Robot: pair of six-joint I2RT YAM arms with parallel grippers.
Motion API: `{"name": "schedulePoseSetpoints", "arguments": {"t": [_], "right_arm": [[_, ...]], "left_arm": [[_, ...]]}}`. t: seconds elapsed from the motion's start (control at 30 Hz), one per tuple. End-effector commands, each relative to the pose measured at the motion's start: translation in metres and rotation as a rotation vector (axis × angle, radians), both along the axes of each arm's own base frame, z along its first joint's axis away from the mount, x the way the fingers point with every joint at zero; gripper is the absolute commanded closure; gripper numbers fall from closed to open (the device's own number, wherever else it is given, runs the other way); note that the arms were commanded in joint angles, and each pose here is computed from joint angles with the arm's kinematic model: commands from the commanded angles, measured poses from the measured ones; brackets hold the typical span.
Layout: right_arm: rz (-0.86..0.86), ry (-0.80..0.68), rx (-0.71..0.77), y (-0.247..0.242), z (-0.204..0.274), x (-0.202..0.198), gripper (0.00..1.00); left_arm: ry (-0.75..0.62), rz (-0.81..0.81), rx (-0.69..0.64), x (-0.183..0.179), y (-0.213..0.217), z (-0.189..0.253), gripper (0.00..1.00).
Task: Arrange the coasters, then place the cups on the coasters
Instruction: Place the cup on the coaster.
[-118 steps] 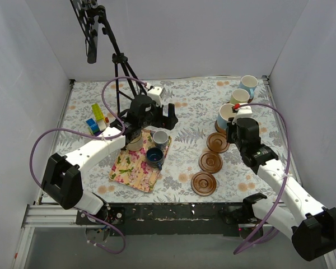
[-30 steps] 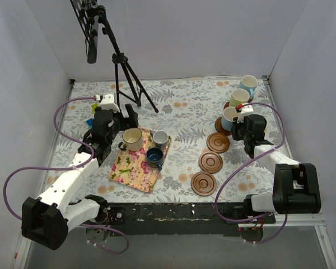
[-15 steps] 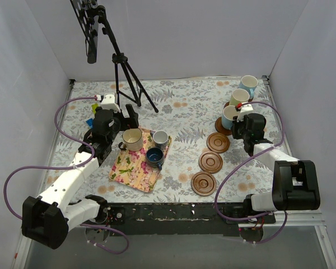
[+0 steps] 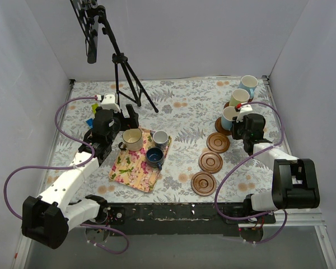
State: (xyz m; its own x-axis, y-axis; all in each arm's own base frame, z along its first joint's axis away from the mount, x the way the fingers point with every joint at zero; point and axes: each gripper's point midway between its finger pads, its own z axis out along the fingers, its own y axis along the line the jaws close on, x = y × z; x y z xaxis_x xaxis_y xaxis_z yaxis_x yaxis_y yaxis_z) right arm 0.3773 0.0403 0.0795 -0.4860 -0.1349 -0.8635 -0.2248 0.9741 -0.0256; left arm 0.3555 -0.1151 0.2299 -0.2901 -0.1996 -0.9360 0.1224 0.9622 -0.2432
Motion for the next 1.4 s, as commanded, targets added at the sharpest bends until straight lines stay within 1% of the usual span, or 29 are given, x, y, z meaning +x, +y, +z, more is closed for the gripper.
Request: {"name": "schedulePoseSetpoints", "arguments": {"t": [0.0,0.4,0.8,0.97,1.2,1.27,1.37], "right_arm": [[0.013,-0.198,0.018,0.003,0.055,0.034,0.99],[0.010,-0.188,0.016,0.003,0.052,0.034,0.99],[-0.034,-0.159,0.000,-0.004,0.048,0.037,0.99],[-0.038,-0.154,-0.001,-0.005,0.046,0.036,0.92],[-0.033,-0.153,-0.003,-0.004,0.046,0.036,0.78],[-0.031,-0.154,-0.001,-0.004,0.046,0.036,0.77],[-0.023,-0.157,0.002,-0.003,0.047,0.036,0.80]], "left_arm": [[-0.020,0.000,0.005,0.002,0.002,0.006,0.02],[-0.016,-0.002,0.008,0.002,0.002,0.005,0.02],[-0.014,0.000,0.009,0.002,0.002,0.005,0.02],[-0.013,0.000,0.010,0.002,0.002,0.004,0.02],[-0.014,0.000,0.009,0.002,0.002,0.004,0.02],[-0.014,0.000,0.009,0.002,0.002,0.004,0.02],[-0.013,0.000,0.010,0.002,0.002,0.004,0.02]]}}
